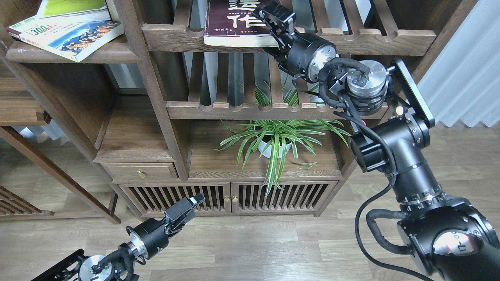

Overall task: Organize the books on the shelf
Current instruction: 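Pull the maroon book off the top shelf and lower it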

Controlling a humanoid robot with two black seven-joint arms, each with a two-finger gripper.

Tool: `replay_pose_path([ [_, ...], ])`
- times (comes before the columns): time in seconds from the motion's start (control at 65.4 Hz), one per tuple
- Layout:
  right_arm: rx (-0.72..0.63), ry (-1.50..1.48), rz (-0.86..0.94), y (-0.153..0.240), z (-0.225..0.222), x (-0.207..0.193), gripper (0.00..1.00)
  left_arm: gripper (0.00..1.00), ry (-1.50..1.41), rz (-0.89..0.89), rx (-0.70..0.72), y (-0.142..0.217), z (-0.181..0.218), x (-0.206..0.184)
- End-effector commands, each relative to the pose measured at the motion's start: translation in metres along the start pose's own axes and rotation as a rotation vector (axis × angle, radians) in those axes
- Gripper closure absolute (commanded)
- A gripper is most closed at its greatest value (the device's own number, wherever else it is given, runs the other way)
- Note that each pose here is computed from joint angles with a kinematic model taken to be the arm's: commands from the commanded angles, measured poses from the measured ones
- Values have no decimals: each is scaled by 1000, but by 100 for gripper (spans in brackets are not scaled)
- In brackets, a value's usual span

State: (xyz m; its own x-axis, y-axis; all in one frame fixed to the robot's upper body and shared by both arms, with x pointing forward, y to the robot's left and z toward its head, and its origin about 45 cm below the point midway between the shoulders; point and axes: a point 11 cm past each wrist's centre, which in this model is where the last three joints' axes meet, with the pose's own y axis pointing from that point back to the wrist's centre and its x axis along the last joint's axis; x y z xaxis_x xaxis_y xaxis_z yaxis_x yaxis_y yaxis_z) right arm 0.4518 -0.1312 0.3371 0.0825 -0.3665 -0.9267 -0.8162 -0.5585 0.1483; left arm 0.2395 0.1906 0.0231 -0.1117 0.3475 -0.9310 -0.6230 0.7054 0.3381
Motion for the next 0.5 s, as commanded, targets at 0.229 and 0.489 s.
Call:
replay_pose_path([
  [0.229,-36,40,-120,2,7,-6,72,0,-1,1,0,0,0,0],
  [0.489,-58,15,-184,7,9,-2,96,0,-2,5,-1,2,1,1],
])
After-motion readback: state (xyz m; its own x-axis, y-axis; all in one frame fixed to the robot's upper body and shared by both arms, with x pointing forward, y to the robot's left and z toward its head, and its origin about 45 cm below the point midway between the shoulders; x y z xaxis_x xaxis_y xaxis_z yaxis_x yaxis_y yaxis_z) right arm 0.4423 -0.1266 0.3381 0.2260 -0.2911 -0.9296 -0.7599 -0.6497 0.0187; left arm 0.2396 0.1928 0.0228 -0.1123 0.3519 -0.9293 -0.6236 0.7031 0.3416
